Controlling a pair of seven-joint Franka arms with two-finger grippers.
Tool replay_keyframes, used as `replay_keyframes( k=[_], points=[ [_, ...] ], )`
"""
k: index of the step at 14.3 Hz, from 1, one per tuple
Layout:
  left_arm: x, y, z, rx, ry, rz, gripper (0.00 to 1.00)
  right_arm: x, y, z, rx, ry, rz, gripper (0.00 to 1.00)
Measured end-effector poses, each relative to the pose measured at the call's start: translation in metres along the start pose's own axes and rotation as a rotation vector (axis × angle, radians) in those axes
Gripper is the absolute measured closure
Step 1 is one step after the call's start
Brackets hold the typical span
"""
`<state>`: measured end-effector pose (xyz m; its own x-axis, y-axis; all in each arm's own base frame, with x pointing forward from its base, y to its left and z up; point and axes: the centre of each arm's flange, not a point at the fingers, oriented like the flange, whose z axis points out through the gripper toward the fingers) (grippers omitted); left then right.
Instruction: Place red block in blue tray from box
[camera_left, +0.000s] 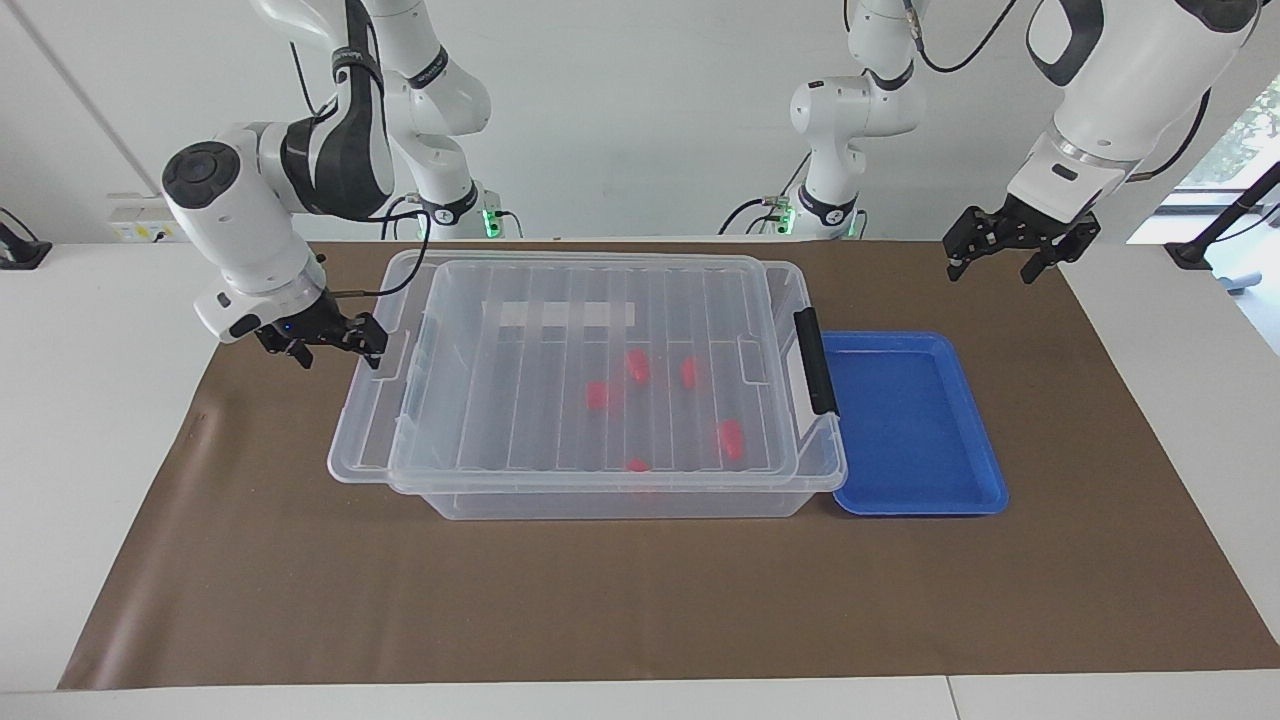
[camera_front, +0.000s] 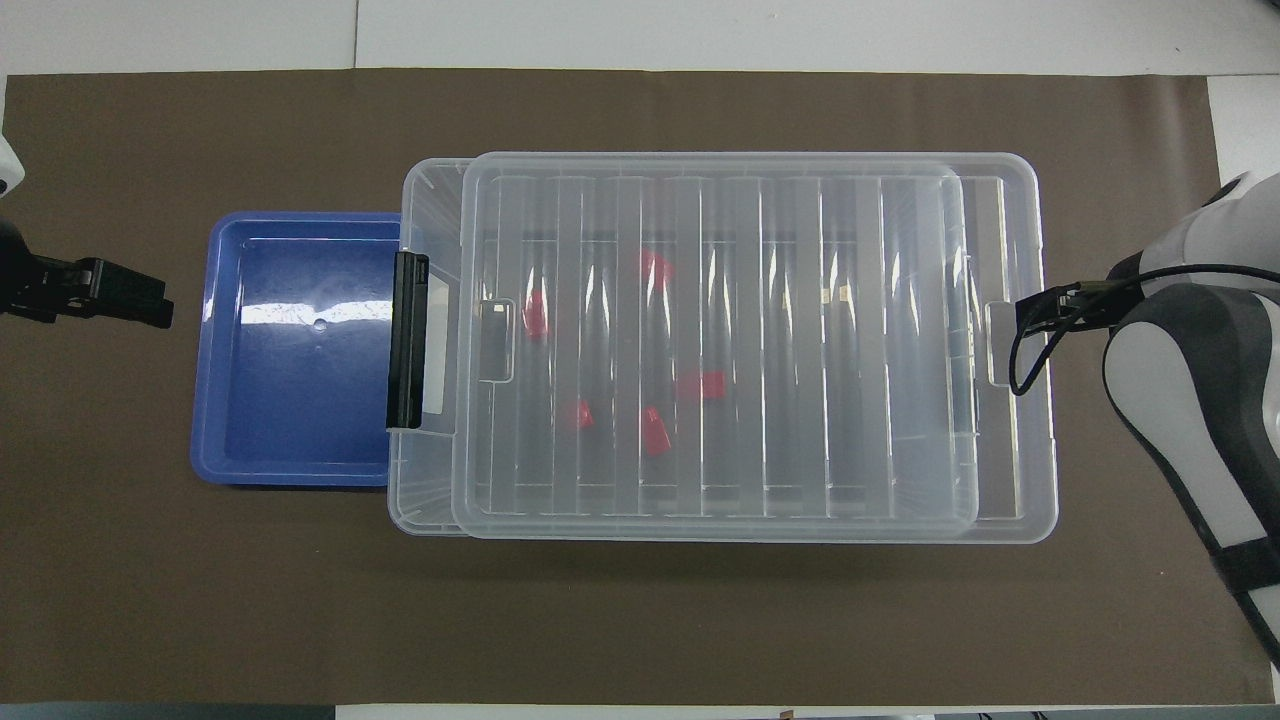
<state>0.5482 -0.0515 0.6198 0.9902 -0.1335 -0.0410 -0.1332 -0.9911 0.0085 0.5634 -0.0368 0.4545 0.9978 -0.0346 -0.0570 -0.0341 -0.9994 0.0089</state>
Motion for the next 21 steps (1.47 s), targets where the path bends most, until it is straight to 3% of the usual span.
replay_keyframes(
  k=[15,21],
  points=[
    [0.0,0.007,0.0,0.001,0.001,0.013,0.0,-0.006,0.068,0.001,0.001,0.0,-0.07,0.0],
    [-0.004,0.102,0.019,0.004,0.062,0.086,0.0,-0.011,0.094,0.0,0.001,0.002,-0.1,0.0]
  ],
)
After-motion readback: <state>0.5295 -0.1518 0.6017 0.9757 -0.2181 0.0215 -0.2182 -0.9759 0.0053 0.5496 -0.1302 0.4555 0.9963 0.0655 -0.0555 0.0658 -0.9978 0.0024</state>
